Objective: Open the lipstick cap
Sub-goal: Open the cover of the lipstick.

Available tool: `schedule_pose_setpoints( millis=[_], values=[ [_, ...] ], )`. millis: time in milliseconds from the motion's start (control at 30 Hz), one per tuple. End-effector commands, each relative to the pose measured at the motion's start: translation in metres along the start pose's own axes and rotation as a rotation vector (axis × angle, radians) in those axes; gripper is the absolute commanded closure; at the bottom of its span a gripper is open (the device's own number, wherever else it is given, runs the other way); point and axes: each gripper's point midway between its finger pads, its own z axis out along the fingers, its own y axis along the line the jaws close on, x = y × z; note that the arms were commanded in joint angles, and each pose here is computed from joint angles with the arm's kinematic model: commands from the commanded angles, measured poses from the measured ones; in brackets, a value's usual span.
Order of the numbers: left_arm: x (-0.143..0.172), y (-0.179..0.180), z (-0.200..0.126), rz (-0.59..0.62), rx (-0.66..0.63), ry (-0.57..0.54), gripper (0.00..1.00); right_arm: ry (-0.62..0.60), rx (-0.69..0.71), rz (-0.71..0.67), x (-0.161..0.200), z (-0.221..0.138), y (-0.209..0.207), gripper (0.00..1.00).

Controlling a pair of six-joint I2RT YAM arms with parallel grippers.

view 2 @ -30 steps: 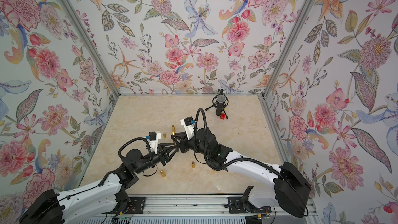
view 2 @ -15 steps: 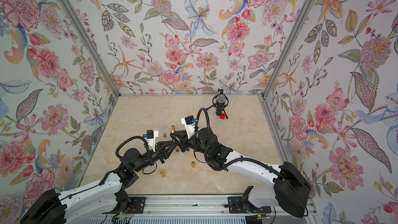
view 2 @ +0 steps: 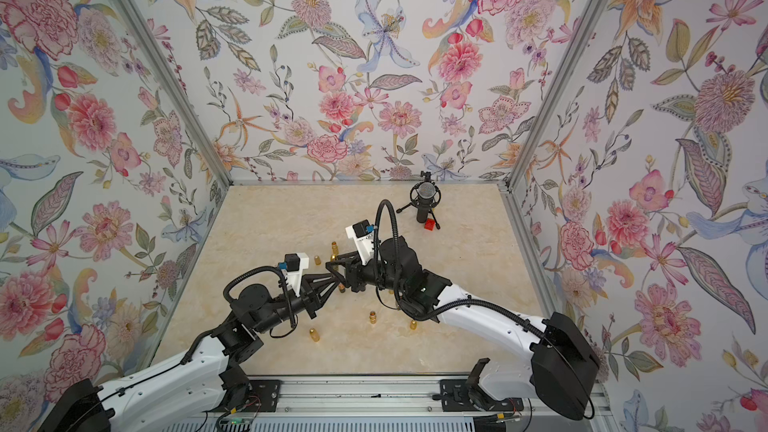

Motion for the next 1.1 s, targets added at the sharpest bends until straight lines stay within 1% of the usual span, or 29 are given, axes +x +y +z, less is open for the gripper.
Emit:
schedule_pose_setpoints(
  millis=[0,67,133,267,433,500,700,833,1000,1067],
  values=[
    [0.001,0.012,0.0,0.104,-0.074,0.049,0.86,0.095,0.0,0.073,0.004,-0.004,0.0,0.54],
    [0.001,0.015,0.0,0.124,-0.093,0.066,0.86,0.131,0.014,0.114,0.007,-0.007,-0.005,0.5],
    [0.0,0.015,-0.001,0.145,-0.097,0.066,0.86,0.167,0.023,0.145,0.012,-0.009,-0.009,0.5],
    [0.002,0.017,0.001,0.172,-0.106,0.106,0.87,0.235,0.036,0.147,0.021,-0.007,-0.01,0.52],
    [0.006,0.015,0.002,0.2,-0.099,0.146,0.88,0.237,0.048,0.136,0.018,-0.002,-0.014,0.57],
    [0.007,0.015,0.002,0.208,-0.096,0.155,0.9,0.243,0.049,0.132,0.017,0.0,-0.015,0.61],
    [0.013,0.015,0.001,0.223,-0.095,0.193,0.91,0.229,0.046,0.109,0.01,0.002,-0.013,0.62],
    [0.013,0.015,0.001,0.232,-0.097,0.2,0.91,0.246,0.038,0.112,0.013,0.006,-0.013,0.65],
    [0.012,0.012,0.001,0.234,-0.083,0.199,0.91,0.261,0.039,0.111,0.018,0.01,-0.016,0.66],
    [0.013,0.012,0.002,0.237,-0.083,0.207,0.92,0.261,0.039,0.108,0.017,0.011,-0.017,0.69]
  ],
)
